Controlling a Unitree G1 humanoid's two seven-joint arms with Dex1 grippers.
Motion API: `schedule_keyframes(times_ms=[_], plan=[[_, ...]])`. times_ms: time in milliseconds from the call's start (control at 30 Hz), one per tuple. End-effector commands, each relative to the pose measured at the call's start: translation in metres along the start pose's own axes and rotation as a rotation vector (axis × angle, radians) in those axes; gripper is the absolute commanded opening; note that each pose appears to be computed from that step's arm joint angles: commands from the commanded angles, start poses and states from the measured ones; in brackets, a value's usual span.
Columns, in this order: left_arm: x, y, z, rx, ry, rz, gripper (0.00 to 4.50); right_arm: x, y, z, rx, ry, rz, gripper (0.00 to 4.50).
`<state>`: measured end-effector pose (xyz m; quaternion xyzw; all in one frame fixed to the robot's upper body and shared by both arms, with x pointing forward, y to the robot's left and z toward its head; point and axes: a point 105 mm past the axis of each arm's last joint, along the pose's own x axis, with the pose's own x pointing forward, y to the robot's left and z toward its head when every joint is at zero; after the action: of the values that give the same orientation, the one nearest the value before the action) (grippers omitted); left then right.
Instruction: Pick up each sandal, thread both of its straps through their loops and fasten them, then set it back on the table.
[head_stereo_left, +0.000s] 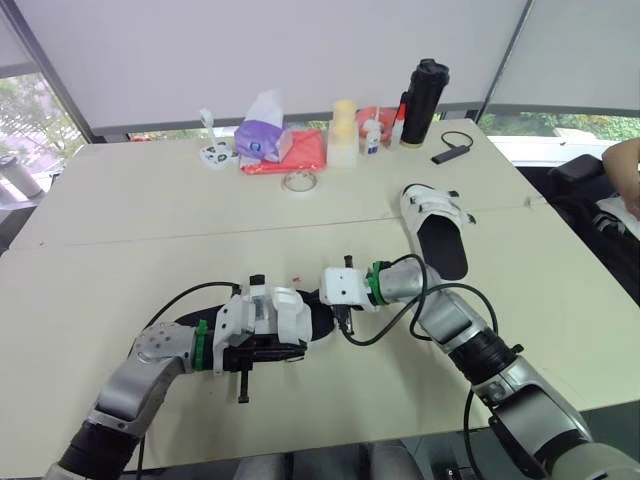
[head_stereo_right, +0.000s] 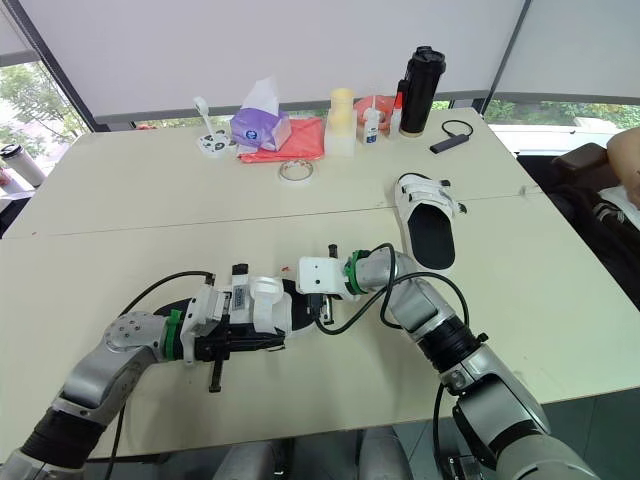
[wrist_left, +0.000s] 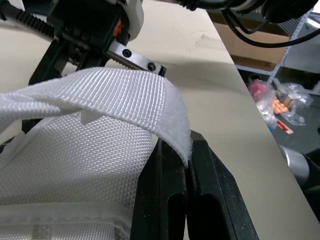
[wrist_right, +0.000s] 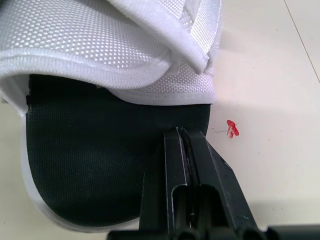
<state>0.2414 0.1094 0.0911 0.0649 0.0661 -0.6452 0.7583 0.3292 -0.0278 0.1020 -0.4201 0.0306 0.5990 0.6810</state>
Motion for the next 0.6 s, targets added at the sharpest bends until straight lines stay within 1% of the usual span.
schedule_keyframes(times_ms=[33, 100, 133, 267, 300, 400, 600], plan=[[-0.011, -0.003, -0.026, -0.136, 0.095, 0.030, 0.84, 0.002, 0.008, -0.014, 0.017, 0.054, 0.031, 0.00], [-0.013, -0.003, -0.022, -0.141, 0.088, 0.031, 1.77, 0.002, 0.007, -0.014, 0.015, 0.054, 0.032, 0.00], [-0.016, -0.003, -0.018, -0.148, 0.075, 0.035, 2.15, 0.002, 0.007, -0.014, 0.016, 0.053, 0.033, 0.00], [-0.027, -0.007, -0.005, -0.154, 0.054, 0.048, 4.20, 0.003, 0.007, -0.014, 0.012, 0.054, 0.034, 0.00], [-0.031, -0.008, -0.002, -0.160, 0.057, 0.048, 4.46, 0.003, 0.007, -0.014, 0.011, 0.053, 0.035, 0.00], [-0.045, -0.008, 0.005, -0.174, 0.046, 0.083, 4.46, 0.003, 0.007, -0.014, 0.008, 0.050, 0.038, 0.00], [-0.067, 0.000, 0.021, -0.264, -0.049, 0.191, 4.46, 0.004, 0.008, -0.013, 0.003, 0.046, 0.044, 0.00]])
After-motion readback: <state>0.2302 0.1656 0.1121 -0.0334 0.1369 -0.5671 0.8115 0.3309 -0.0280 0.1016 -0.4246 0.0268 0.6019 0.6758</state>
